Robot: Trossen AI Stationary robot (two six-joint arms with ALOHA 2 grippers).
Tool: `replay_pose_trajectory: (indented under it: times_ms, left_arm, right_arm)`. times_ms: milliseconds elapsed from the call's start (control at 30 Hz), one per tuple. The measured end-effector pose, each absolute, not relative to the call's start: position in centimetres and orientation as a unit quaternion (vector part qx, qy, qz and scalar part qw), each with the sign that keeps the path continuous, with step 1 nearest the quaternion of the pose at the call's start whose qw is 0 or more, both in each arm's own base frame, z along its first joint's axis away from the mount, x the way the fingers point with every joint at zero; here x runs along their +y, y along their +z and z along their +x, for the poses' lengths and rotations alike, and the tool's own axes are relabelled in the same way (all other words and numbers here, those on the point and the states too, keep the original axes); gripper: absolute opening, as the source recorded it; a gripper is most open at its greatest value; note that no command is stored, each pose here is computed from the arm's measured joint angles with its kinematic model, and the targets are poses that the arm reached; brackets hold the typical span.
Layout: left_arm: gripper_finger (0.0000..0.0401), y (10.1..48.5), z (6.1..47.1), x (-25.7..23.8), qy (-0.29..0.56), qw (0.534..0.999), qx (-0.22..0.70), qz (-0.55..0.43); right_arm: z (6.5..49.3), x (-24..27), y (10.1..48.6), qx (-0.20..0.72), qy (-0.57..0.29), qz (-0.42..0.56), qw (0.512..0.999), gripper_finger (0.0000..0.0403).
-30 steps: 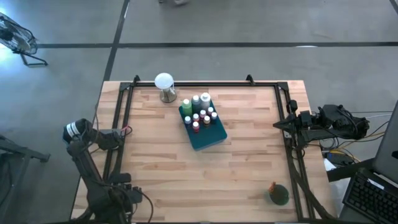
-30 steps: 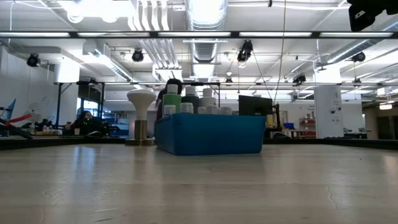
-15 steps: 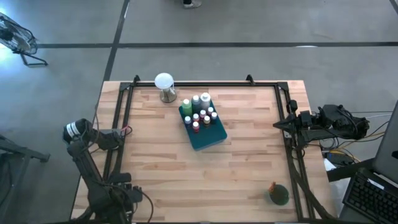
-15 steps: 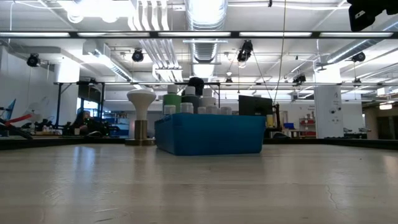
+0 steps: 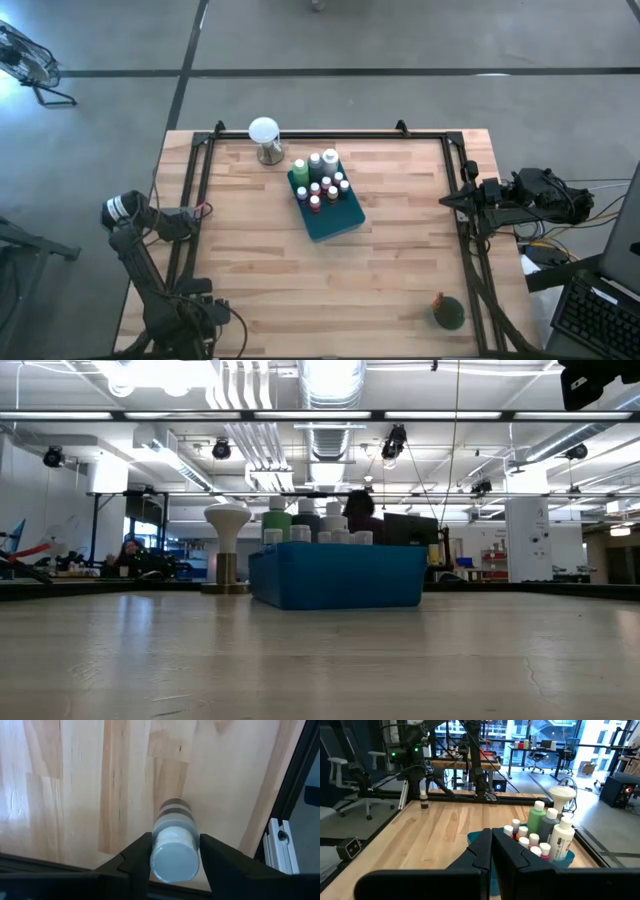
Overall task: Pick & Place Paint Supplies
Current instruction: Put the gray paint bottle into the blue bin
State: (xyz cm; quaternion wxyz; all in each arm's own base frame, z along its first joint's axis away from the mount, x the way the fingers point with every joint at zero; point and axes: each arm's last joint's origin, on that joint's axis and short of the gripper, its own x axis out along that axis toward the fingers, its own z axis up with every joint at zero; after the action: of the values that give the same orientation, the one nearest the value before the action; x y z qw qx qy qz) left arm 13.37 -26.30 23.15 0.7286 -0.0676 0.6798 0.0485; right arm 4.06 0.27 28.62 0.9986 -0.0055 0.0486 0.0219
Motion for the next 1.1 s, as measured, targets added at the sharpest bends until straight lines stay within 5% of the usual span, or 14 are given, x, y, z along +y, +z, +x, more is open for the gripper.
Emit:
replay_pose_trajectory:
  times_ms: [233, 1100]
  left_arm:
    - [0.0124, 23.2, 13.3, -26.3, 0.046, 0.724, 0.685, -0.071]
    - [0.0123, 25.3, 17.7, -21.4, 0.023, 0.731, 0.680, -0.051]
  right_arm:
    - [4.1, 0.3, 28.6, 0.048, 0.022, -0.005, 0.999, 0.0008]
    - [4.1, 0.3, 28.6, 0.049, 0.022, -0.005, 0.999, 0.0008]
